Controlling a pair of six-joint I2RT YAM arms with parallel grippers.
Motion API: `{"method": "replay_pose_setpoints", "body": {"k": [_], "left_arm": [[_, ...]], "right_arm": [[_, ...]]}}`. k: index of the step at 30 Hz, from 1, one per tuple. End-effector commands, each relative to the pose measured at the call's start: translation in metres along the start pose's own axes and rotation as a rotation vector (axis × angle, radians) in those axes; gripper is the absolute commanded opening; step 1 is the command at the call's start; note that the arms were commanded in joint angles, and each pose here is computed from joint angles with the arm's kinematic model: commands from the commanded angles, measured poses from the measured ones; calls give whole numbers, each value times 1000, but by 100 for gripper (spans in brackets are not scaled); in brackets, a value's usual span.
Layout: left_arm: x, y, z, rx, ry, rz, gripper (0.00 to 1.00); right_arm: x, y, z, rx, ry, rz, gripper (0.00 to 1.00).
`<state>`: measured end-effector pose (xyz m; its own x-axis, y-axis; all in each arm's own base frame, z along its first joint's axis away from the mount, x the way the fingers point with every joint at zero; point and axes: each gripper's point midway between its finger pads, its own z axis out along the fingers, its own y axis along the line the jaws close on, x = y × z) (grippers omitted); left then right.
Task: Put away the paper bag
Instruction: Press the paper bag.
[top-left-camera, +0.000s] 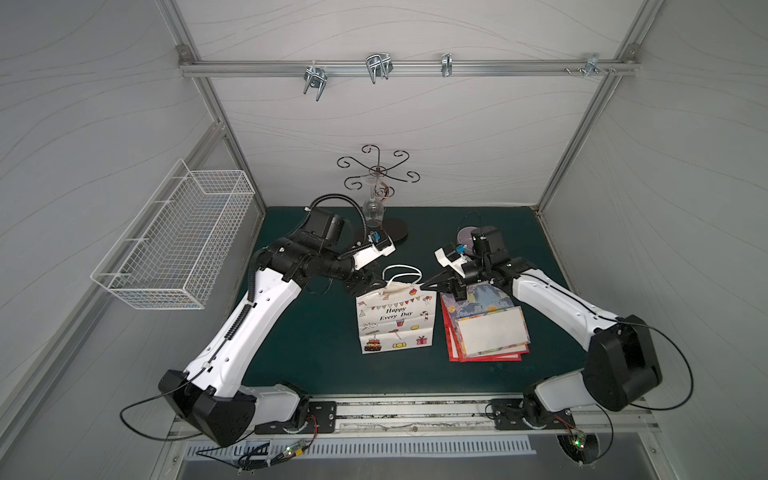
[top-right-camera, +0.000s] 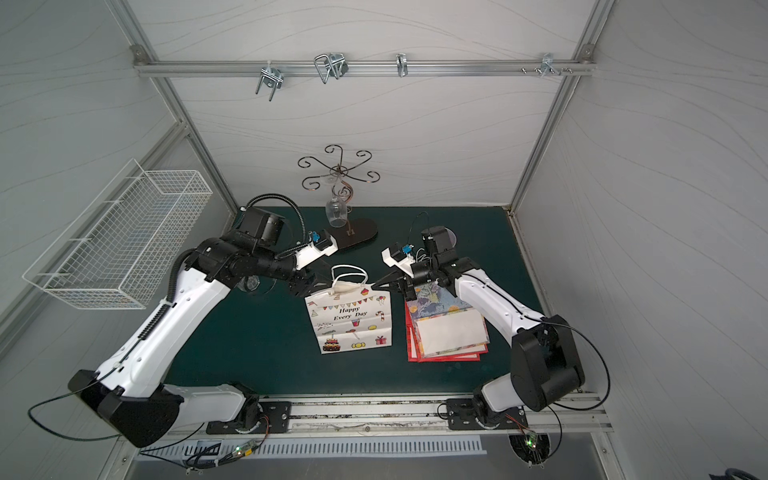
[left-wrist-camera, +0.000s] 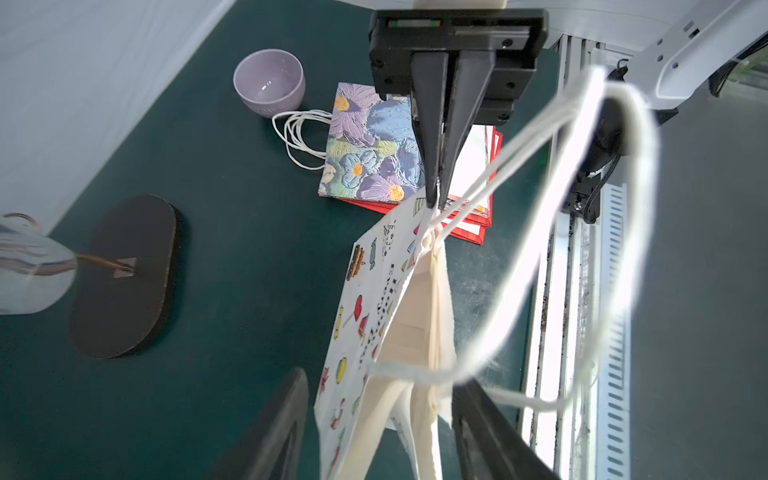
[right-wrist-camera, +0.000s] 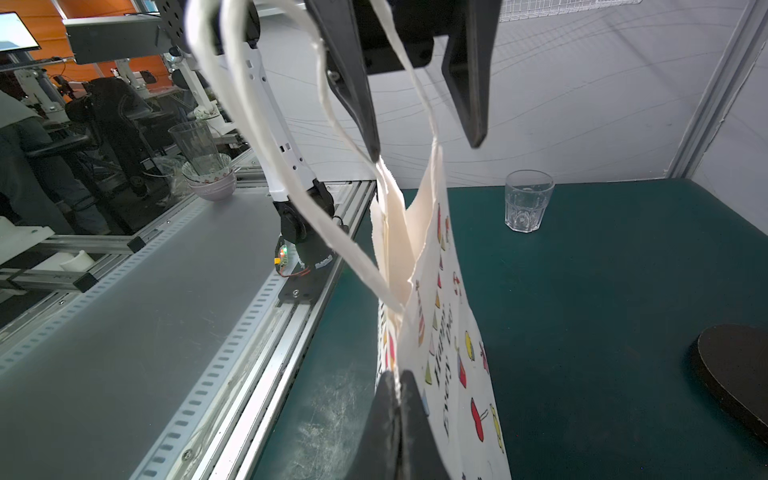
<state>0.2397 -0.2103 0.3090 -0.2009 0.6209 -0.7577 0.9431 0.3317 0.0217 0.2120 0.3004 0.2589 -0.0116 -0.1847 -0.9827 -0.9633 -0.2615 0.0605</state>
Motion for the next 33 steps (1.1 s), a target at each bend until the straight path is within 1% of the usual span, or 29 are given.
{"method": "replay_pose_setpoints", "body": {"k": [1,4,6,8,9,10,13,15,17,18,20,22,24,26,30,33], "left_arm": [[-4,-3,-19,-62,-27,42,60],[-3,-9,-37,-124,-44,28,63],[5,-11,-48,-183,-39,-4,64],[17,-15,-57,-242,-45,-53,69],[22,-19,-60,-253,-56,-76,74],[27,-24,-61,-254,-79,-104,99],[46,-35,-53,-260,-147,-166,100],[55,-34,-45,-283,-194,-167,100],[59,-19,-42,-370,-244,-172,100],[57,-14,-41,-390,-263,-165,100],[54,-5,-36,-414,-289,-162,100],[57,3,-25,-410,-289,-165,100],[61,10,-13,-390,-291,-179,100],[58,14,-7,-356,-324,-183,100],[59,6,9,-258,-309,-136,100],[60,-2,16,-185,-324,-110,100]], "right_arm": [[-6,4,1,-33,-11,-11,0],[-6,4,2,-33,-9,-12,0],[-8,4,1,-32,-10,-18,0],[-9,4,1,-31,-10,-21,0],[-10,5,1,-31,-10,-22,0],[-10,5,1,-31,-10,-23,0],[-11,5,1,-30,-10,-25,0],[-11,5,1,-33,-12,-23,0],[-12,6,2,-40,-12,-21,0],[-12,7,2,-43,-12,-19,0],[-13,8,3,-45,-9,-17,0],[-14,9,4,-50,-9,-17,0],[-13,11,5,-56,-7,-14,0],[-14,12,5,-59,-5,-12,0],[-15,13,5,-69,-7,-4,0],[-14,11,6,-66,-3,2,0]]}}
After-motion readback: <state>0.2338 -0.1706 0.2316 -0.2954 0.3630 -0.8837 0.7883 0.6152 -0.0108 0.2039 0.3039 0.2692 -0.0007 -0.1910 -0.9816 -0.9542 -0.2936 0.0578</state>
